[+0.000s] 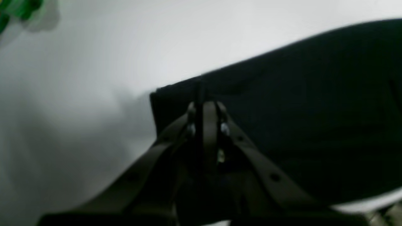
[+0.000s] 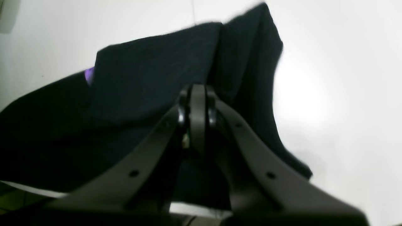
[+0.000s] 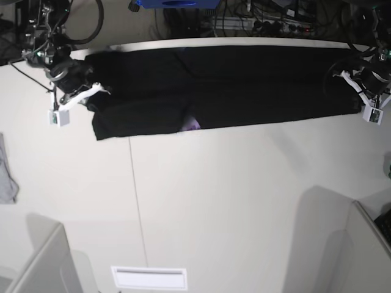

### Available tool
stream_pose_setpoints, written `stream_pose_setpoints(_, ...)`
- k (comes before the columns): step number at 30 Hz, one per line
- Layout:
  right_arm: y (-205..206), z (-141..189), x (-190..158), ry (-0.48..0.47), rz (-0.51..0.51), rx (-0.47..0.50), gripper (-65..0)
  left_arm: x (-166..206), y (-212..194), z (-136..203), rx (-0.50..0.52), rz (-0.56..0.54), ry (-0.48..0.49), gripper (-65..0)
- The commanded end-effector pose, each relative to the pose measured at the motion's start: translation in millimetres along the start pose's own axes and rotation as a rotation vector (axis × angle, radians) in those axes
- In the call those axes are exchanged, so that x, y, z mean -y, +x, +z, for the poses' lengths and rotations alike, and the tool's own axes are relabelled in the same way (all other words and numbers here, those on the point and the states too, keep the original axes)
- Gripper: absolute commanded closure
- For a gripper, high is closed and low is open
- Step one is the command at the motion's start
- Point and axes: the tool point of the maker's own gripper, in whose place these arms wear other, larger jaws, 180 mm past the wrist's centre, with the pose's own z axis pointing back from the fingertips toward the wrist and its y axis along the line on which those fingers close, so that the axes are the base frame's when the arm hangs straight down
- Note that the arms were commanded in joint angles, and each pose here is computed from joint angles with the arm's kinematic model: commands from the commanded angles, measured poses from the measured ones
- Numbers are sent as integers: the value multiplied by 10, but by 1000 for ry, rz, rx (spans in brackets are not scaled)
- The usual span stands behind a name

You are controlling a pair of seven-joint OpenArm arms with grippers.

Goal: Fold the T-shirt properly
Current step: 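Fold the hem half up over the collar half with both grippers, then release the folded edge and reposition both grippers at the fold corners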

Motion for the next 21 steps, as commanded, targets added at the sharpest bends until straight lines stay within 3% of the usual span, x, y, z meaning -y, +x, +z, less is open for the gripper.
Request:
stream_pose_setpoints(1, 90, 38, -33, 12, 13, 33, 0, -50, 61, 46, 2, -33, 9, 0)
stream_pose_setpoints(9, -235, 53, -79, 19, -39, -28, 0, -182, -8, 105, -38, -41, 47, 0)
stream_pose_setpoints(14, -270, 58, -70, 16, -43, -36, 0, -347, -157, 112, -126, -131, 150, 0)
stream_pose_setpoints(17, -262, 53, -66, 14, -41, -35, 0, -225, -328, 78, -185, -188, 120, 0)
stream_pose_setpoints(21, -271, 36, -73, 16, -41, -39, 0, -114, -423, 50, -201, -180, 96, 0)
